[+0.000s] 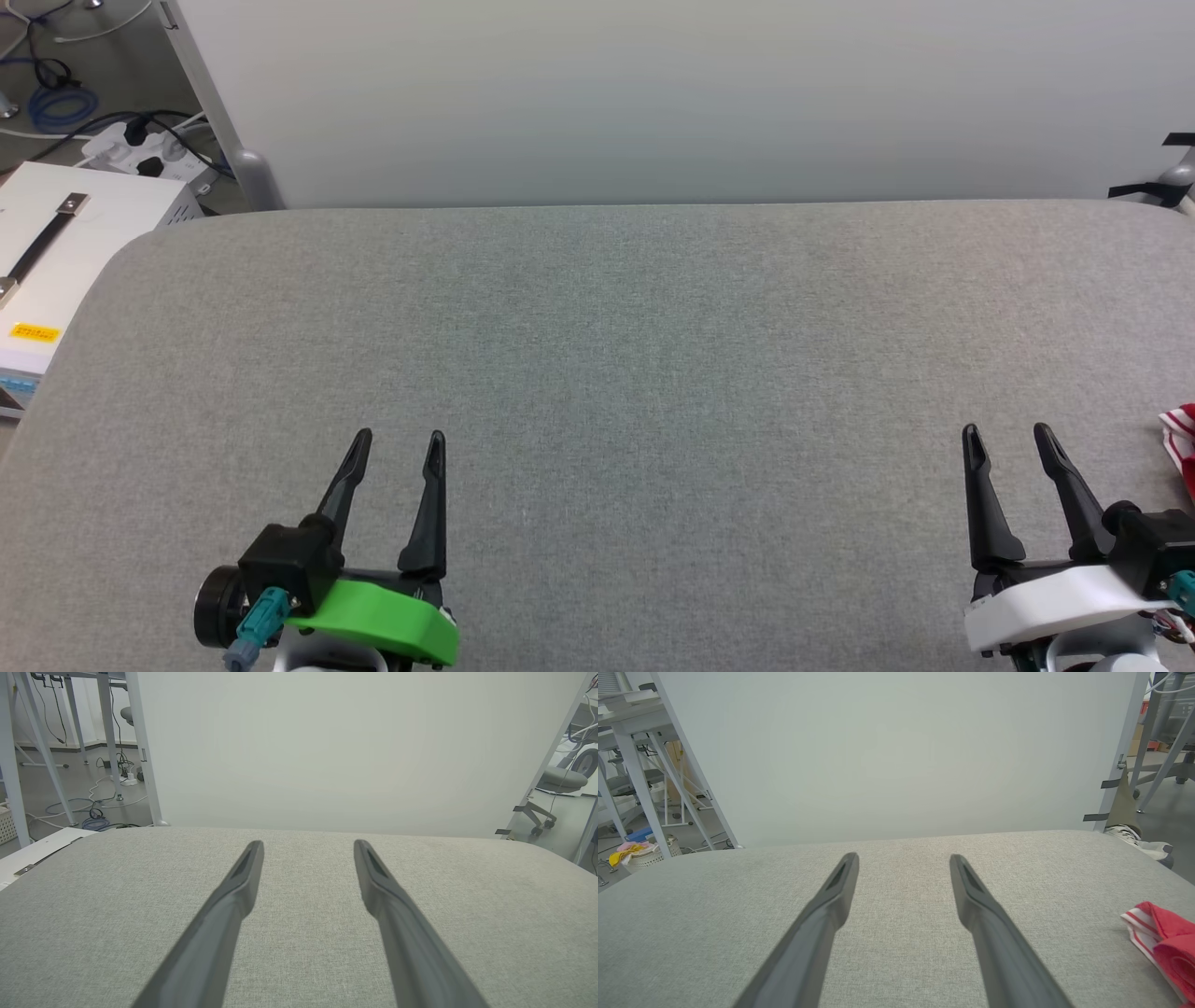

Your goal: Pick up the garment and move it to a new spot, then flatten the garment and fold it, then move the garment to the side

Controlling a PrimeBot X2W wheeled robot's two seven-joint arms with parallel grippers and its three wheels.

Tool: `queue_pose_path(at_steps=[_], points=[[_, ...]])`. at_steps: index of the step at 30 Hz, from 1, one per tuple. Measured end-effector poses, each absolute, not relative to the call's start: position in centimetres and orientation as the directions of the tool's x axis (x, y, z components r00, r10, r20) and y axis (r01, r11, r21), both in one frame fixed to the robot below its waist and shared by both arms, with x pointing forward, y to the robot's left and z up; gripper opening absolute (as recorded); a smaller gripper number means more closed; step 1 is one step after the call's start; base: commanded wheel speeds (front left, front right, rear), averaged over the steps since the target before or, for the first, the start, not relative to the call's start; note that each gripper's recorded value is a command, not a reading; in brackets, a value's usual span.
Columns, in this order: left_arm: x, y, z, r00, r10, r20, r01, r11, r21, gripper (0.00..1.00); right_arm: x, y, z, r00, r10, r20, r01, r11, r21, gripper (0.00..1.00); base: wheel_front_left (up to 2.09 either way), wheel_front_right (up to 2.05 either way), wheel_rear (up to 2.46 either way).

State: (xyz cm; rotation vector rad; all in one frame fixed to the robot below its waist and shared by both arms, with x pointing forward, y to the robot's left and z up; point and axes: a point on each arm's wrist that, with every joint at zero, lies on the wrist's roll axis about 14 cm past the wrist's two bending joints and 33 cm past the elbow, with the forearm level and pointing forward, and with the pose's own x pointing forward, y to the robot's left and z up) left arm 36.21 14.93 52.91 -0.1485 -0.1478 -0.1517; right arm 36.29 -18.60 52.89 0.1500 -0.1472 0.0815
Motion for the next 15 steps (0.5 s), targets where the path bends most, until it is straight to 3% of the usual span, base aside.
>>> queue_pose_path(at_steps=[8, 9, 15], points=[[36.17, 14.96, 52.78, 0.978, -0.138, 0.153, 0.16, 0.978, -0.138, 1.0, 36.26, -18.49, 53.01, 0.985, 0.073, 0.156, -0.095, 0.985, 0.143, 1.0, 0.0, 0.0, 0.0], [36.17, 14.95, 52.8, 0.978, -0.138, 0.154, 0.16, 0.978, -0.137, 0.0, 36.26, -18.48, 53.02, 0.985, 0.073, 0.157, -0.096, 0.985, 0.143, 0.0, 0.0, 0.0, 0.0], [36.18, 14.94, 52.77, 0.979, -0.14, 0.151, 0.161, 0.978, -0.136, 0.0, 36.26, -18.47, 52.97, 0.986, 0.073, 0.152, -0.095, 0.985, 0.142, 0.0, 0.0, 0.0, 0.0]])
